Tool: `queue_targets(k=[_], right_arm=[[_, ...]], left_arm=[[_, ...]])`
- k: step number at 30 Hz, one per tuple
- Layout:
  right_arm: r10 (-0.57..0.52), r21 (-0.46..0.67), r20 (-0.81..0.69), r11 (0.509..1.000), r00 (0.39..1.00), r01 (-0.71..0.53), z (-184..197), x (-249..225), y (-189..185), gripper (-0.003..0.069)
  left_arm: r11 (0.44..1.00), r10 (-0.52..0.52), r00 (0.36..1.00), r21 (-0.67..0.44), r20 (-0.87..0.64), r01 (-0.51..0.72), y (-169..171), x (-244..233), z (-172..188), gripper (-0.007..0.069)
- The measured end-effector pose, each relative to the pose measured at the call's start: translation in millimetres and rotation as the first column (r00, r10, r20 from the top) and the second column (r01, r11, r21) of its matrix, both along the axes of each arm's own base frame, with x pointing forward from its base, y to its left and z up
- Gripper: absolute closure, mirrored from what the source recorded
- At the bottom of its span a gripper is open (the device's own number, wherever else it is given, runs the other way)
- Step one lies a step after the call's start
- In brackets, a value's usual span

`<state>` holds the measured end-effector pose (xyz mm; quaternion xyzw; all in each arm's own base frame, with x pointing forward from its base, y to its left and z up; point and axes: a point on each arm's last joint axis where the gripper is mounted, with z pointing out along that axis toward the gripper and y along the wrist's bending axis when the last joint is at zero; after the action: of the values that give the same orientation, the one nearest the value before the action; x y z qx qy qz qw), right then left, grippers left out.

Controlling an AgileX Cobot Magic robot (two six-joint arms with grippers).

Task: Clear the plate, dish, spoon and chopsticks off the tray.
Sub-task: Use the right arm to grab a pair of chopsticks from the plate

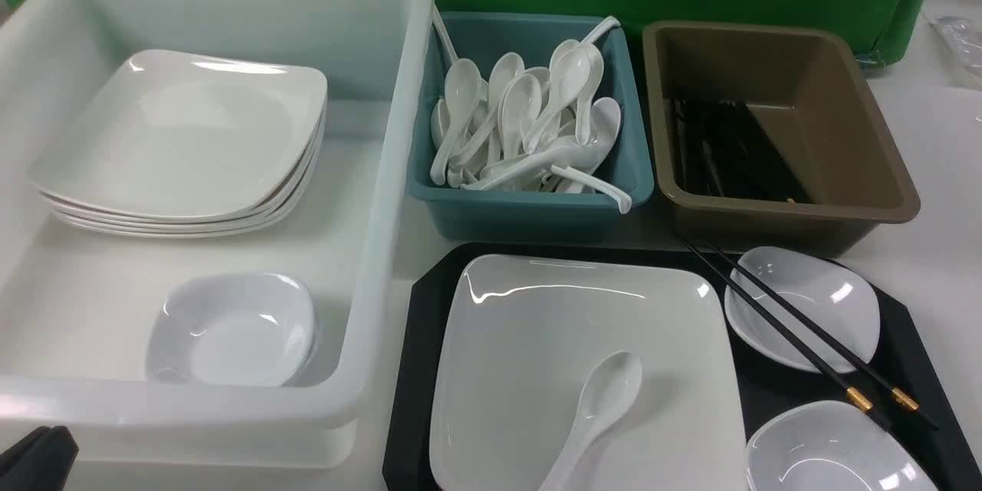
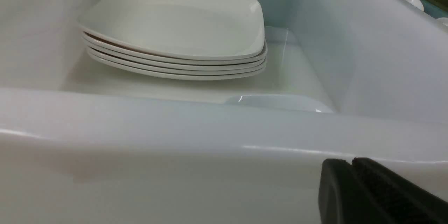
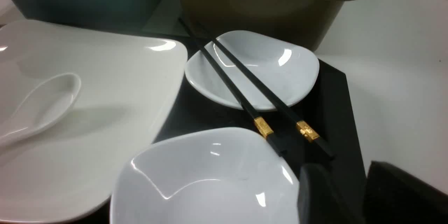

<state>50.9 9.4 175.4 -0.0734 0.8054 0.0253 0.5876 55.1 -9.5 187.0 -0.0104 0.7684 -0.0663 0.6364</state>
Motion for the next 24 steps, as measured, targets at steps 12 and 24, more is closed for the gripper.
queue_targets(k=[12,24], right_arm=[[0.0,0.0,0.0,1.0,1.0,0.0,0.0,0.0,0.0,0.0417],[0.0,0.001,0.0,1.0,1.0,0.0,0.0,0.0,0.0,0.0417]], left_arm=[[1.0,0.0,1.0,0.0,0.0,0.0,0.0,0.0,0.0,0.0608],[0.985,0.058,0.995,-0.17,0.081,-0.044,2.6,1.4,8.9,0.0608]])
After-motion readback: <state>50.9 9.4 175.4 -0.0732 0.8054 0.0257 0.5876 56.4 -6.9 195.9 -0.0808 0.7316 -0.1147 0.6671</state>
